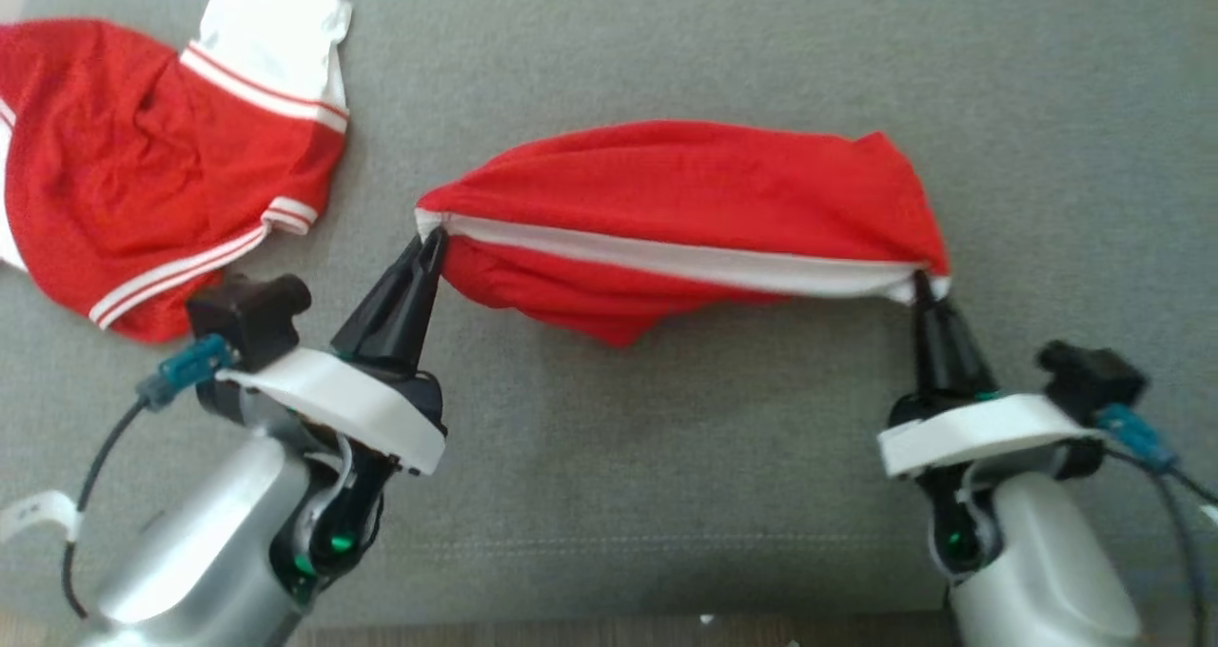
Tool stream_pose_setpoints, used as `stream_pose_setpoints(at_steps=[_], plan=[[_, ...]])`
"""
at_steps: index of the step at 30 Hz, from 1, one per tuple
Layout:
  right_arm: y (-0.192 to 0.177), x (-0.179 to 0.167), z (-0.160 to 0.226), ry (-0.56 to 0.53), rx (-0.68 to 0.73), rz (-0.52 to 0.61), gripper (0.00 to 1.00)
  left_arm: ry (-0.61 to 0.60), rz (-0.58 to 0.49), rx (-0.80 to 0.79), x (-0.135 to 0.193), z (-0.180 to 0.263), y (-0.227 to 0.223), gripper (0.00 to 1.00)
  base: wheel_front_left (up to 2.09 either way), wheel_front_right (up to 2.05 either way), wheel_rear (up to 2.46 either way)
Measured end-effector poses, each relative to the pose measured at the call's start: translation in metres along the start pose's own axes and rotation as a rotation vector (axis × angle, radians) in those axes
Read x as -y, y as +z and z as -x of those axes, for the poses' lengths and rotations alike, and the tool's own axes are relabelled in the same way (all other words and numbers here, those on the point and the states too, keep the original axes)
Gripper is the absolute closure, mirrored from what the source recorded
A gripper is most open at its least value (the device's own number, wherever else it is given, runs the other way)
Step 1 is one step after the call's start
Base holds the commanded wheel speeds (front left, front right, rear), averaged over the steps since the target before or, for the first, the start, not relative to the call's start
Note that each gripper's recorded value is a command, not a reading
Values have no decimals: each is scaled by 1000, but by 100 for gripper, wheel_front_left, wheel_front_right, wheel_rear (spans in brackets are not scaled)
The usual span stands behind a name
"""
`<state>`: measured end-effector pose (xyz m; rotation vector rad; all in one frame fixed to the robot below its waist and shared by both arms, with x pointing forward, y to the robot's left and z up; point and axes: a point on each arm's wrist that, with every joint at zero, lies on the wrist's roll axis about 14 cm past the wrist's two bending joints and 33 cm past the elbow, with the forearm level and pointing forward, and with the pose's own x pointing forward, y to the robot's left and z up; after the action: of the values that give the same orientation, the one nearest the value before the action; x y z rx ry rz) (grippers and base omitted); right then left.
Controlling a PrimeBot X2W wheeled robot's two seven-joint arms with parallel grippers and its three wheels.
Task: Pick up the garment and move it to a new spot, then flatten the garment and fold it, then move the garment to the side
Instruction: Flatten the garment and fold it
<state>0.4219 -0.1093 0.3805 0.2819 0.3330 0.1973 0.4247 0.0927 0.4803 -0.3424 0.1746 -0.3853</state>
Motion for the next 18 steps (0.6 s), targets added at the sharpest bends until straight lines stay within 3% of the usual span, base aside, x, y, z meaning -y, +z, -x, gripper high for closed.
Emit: stream_pose_setpoints(at_steps=[9,10,18], plan=[[147,-3,10,39,291,-130,100,-222,-124,116,54,-33,77,100,0,0,0],[147,-3,10,39,291,-130,100,-222,-124,116,54,-33,77,100,0,0,0],[251,13,-21,50,346,-110,100,-375,-255,223,86,-96,147,100,0,0,0]])
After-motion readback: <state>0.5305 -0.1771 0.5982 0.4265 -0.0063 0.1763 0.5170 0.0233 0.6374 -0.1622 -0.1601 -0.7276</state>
